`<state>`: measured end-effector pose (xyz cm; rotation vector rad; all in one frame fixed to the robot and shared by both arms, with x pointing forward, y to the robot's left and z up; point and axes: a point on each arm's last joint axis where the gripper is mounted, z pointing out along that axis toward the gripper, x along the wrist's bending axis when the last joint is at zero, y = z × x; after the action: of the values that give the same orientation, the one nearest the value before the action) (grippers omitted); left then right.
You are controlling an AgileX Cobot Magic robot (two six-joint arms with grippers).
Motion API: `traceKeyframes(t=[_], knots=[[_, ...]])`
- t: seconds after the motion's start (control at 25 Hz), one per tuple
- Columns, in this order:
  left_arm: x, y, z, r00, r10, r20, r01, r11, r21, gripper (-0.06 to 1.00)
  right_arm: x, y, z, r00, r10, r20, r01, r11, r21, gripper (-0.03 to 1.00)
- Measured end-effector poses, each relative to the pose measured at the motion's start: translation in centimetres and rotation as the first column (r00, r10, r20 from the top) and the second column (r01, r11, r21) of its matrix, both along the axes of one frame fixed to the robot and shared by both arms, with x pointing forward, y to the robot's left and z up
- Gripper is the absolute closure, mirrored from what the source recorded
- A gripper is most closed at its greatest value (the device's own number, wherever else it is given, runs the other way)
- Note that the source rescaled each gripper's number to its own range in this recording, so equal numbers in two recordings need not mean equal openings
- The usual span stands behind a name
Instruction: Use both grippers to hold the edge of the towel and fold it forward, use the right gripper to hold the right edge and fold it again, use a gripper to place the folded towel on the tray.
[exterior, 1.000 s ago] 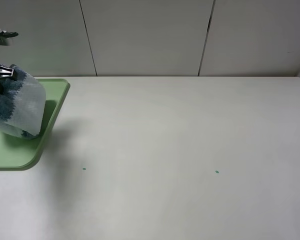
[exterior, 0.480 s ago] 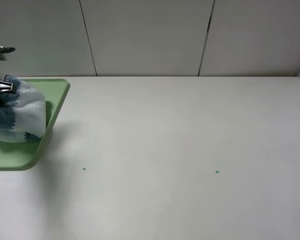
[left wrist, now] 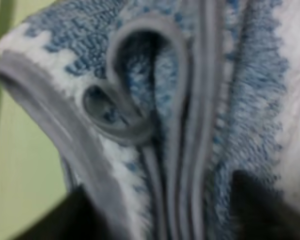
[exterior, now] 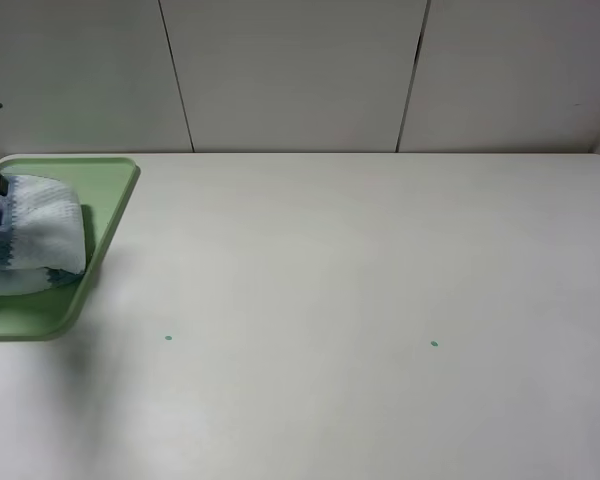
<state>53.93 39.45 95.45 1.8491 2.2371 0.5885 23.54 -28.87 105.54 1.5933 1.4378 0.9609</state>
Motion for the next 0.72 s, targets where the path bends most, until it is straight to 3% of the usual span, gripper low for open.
traceKeyframes(t=[0.08, 0.2, 0.72], knots=[[0.0, 0.1, 0.0, 1.000, 0.002, 0.000, -0.002, 1.000, 0.001, 0.04, 0.0, 0.0, 0.0, 1.000, 0.000, 0.000, 0.000, 1.000, 0.000, -0.03], [0.1, 0.1, 0.2, 1.000, 0.005, -0.011, -0.005, 1.000, 0.000, -0.03, 0.0, 0.0, 0.0, 1.000, 0.000, 0.000, 0.000, 1.000, 0.000, -0.03], [-1.3, 0.0, 5.7, 0.998, 0.045, -0.047, -0.045, 0.999, 0.002, -0.05, 0.0, 0.0, 0.0, 1.000, 0.000, 0.000, 0.000, 1.000, 0.000, -0.03]])
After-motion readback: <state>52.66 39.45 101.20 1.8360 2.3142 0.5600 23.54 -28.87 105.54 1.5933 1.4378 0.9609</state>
